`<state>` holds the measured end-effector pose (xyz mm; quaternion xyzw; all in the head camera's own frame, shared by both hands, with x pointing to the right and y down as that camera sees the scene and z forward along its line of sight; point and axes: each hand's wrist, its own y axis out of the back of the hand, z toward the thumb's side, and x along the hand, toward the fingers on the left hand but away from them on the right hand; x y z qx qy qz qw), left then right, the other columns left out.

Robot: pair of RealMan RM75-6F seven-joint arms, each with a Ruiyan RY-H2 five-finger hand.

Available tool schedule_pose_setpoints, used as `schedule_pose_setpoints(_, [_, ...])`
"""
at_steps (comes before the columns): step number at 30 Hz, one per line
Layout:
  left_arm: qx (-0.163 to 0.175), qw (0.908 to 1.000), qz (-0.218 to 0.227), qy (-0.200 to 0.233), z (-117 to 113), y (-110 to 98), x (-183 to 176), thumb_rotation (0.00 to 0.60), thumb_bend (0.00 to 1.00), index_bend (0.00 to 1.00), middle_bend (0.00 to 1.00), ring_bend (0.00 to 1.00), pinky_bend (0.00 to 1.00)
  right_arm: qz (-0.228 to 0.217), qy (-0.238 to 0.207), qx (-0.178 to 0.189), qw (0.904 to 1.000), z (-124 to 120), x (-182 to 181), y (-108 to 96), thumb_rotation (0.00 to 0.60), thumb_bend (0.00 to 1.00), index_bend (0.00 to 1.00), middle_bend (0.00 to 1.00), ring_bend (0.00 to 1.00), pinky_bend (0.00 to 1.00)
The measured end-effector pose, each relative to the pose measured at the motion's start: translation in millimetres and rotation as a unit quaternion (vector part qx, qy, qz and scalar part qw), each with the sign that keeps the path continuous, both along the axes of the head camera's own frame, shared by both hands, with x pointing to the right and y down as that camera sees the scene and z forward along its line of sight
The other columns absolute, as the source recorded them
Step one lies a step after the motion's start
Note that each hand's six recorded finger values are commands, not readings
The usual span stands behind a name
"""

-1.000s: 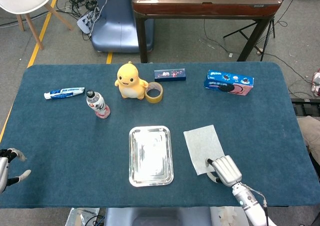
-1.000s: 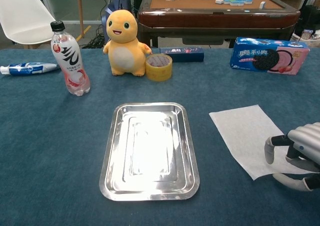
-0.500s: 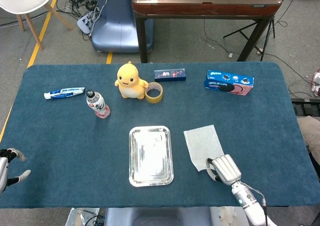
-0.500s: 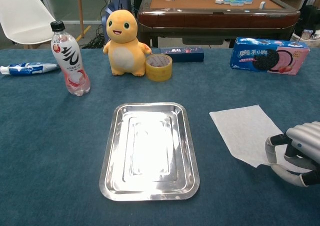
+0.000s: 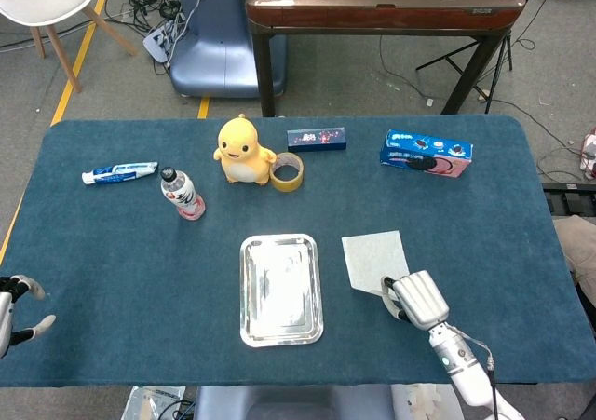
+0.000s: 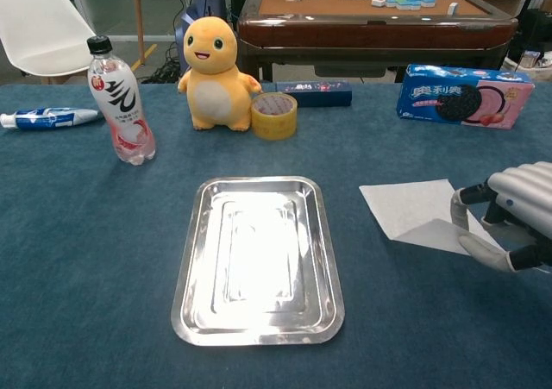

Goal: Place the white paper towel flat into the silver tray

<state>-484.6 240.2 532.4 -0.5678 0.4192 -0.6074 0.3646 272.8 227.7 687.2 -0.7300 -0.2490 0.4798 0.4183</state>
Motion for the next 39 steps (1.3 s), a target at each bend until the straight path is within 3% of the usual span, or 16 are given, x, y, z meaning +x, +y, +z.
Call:
schedule_pose_setpoints(15, [0.005, 1.0, -0.002, -0.002, -4.1, -1.1, -2.0, 0.6, 0.07, 0.55, 0.48, 0.38, 0.68, 0.008, 0.003, 0.069, 0.9975, -10.6, -41.6, -31.5, 0.6, 0.47, 0.59, 1.0, 1.0, 1.0])
schedule_pose_setpoints(39, [0.006, 1.0, -0.001, -0.003, -8.2, -1.8, -3.7, 0.6, 0.07, 0.55, 0.48, 0.38, 0.68, -0.046, -0.044, 0.108, 0.9921, -7.2, -131.7, -71.4, 0.6, 0.47, 0.61, 1.0, 1.0, 1.0])
